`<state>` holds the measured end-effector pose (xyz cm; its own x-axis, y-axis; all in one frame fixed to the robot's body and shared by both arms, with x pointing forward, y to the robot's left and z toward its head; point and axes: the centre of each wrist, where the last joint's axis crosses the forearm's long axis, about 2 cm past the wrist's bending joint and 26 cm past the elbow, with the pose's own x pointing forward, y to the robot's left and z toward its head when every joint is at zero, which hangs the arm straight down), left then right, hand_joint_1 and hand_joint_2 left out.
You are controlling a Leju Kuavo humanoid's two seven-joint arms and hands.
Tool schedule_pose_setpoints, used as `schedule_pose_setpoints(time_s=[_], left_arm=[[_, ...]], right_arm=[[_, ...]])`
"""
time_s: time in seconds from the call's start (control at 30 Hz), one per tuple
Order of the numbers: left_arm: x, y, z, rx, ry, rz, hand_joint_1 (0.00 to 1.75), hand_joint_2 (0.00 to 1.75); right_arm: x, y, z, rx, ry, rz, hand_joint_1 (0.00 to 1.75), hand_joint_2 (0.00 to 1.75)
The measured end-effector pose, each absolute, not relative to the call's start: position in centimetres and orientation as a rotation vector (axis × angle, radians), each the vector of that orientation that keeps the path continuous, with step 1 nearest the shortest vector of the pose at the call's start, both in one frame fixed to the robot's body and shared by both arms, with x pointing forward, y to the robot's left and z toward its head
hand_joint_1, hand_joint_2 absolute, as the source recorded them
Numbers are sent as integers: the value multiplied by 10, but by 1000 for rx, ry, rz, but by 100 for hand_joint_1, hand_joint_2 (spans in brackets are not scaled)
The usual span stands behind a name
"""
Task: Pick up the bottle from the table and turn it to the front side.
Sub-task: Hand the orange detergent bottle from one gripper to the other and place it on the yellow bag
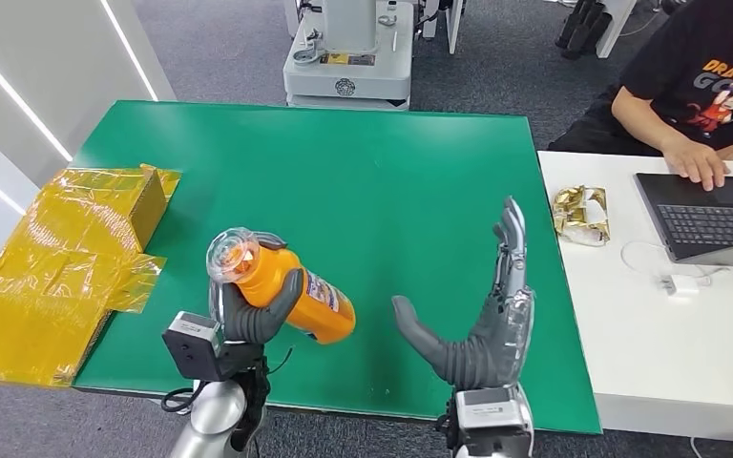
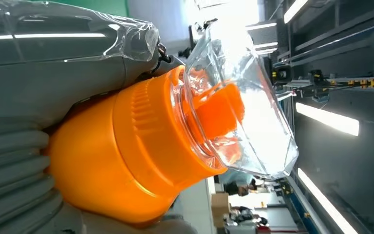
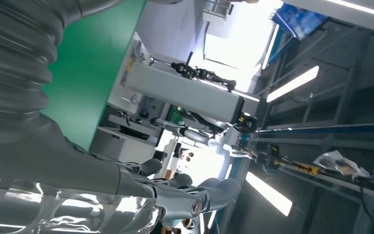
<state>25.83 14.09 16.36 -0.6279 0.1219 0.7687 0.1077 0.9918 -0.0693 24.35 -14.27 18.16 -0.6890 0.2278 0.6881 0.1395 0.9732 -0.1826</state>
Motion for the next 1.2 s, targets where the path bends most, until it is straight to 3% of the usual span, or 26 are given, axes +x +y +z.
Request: schedule_pose_setpoints(time_s=[0.33,0.63,0.83,1.2], left_arm=[[270,184,179,262,-2354,-203,175,175],[291,277,182,733,-2243,-714,175,175],[309,327,181,829,-2082,-938,175,175],[347,381,173,972,-1842,-1283,175,175]], right_arm=[[239,-144,187,-233,-2375,62,0,175],[232,-144,186,-197,-2382,12,0,175],[231,-144,185,-174,-2391,-6,0,175],[231,-143,187,-137,-2396,-22,0,175]])
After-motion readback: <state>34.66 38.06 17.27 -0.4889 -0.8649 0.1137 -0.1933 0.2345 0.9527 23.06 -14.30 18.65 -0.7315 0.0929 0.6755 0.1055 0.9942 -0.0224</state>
